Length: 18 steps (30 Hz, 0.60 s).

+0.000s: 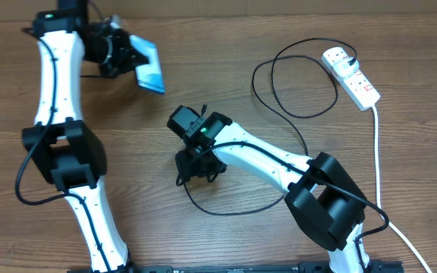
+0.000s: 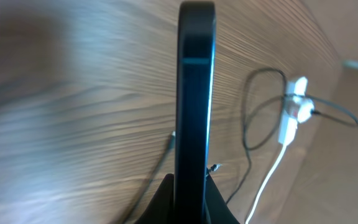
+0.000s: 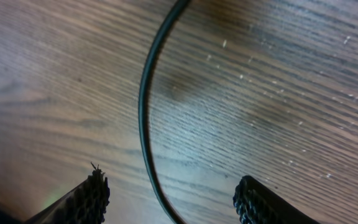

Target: Plug charger to phone and switch on socket

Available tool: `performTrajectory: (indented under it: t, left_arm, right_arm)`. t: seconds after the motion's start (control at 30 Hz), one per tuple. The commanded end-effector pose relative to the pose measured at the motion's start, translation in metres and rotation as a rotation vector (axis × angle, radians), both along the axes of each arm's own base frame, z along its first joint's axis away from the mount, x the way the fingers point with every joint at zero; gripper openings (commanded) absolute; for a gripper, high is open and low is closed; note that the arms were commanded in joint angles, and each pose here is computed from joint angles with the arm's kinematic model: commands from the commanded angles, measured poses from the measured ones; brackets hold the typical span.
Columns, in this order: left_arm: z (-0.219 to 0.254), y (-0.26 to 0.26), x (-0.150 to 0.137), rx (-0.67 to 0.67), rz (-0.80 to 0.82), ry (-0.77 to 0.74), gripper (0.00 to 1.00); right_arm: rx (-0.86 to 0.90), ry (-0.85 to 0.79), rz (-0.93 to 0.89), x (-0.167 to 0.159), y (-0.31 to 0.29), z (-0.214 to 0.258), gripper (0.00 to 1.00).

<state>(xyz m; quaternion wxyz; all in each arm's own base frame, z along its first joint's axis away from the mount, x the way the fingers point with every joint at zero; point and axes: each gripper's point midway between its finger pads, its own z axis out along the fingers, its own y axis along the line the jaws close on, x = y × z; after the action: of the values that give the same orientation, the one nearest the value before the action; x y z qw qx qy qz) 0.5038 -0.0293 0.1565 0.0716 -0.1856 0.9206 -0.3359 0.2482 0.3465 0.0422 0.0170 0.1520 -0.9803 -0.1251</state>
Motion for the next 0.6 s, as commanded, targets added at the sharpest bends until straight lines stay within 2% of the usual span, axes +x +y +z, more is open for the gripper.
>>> performTrajectory:
  t: [0.0,0.2,0.3,0.47,0.57]
  left_arm:
    - [0.029,0.028,-0.005,0.035,0.062,-0.041,0.04]
    - [0.028,0.036,-0.008,0.036,0.068,-0.032,0.04]
    - [0.028,0.035,-0.009,0.036,0.065,-0.029,0.04]
    - [0.028,0.035,-0.009,0.036,0.065,-0.029,0.04]
    - [0.028,0.035,-0.010,0.035,0.065,-0.025,0.04]
  right_arm:
    - [-0.099,-0.039,-0.066,0.002,-0.009,-0.016,0.65]
    - [-0.185,-0.017,0.025,-0.032,-0.002,-0.040,0.65]
    - [-0.225,0.007,0.075,-0.053,0.001,-0.050,0.54]
    - [-0.246,0.015,0.086,-0.064,0.001,-0.051,0.43]
    - [-0.300,0.005,0.051,-0.061,-0.011,-0.050,0.27]
